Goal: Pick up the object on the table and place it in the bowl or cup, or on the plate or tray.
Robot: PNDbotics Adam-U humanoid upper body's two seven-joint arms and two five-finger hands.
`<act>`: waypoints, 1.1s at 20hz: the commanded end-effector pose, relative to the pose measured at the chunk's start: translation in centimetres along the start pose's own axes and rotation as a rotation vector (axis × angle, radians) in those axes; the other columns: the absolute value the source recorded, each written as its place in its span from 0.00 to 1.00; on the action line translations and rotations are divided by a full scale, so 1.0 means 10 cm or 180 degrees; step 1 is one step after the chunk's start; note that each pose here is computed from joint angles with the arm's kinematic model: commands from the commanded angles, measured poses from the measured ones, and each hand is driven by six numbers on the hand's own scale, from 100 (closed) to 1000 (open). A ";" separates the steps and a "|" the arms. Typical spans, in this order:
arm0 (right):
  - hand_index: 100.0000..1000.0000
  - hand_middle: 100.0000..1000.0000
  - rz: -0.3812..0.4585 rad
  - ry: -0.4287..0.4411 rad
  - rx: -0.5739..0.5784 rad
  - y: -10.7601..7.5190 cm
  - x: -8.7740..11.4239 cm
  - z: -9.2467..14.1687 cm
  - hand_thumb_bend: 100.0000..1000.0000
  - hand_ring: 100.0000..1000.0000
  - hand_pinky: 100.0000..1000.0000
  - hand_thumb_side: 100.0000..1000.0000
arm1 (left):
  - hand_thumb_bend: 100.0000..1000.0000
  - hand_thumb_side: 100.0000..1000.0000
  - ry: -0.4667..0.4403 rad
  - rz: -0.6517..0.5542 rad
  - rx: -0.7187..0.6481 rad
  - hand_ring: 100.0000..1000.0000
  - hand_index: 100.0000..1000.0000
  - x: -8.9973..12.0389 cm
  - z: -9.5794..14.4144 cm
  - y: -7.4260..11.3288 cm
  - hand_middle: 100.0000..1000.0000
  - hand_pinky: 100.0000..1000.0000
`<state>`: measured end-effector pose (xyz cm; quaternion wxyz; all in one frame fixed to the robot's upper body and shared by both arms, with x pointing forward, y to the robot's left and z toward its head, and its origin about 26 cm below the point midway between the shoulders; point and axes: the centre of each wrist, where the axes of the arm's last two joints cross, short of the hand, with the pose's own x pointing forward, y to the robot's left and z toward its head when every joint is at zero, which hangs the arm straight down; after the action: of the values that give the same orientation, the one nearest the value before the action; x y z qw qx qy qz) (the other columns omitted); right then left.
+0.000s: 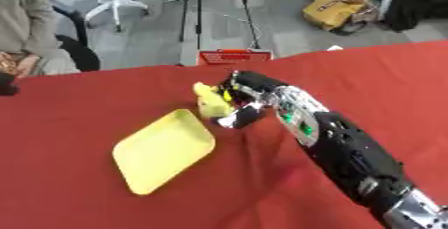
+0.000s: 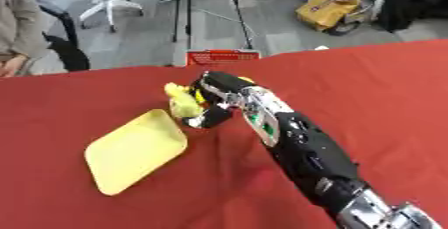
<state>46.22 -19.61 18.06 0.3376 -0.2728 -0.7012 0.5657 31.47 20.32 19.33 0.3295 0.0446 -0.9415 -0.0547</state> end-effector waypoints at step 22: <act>0.36 0.22 -0.0302 -0.0786 0.0297 0.33 0.45 -0.23 0.39 0.18 0.27 0.40 | 0.76 0.82 -0.0121 -0.0006 0.0001 0.59 0.78 0.07 -0.06 0.02 0.69 0.57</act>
<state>45.10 -14.36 15.08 0.3002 -0.1603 -0.7202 0.6046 31.48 20.28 19.36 0.3288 0.0439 -0.9418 -0.0549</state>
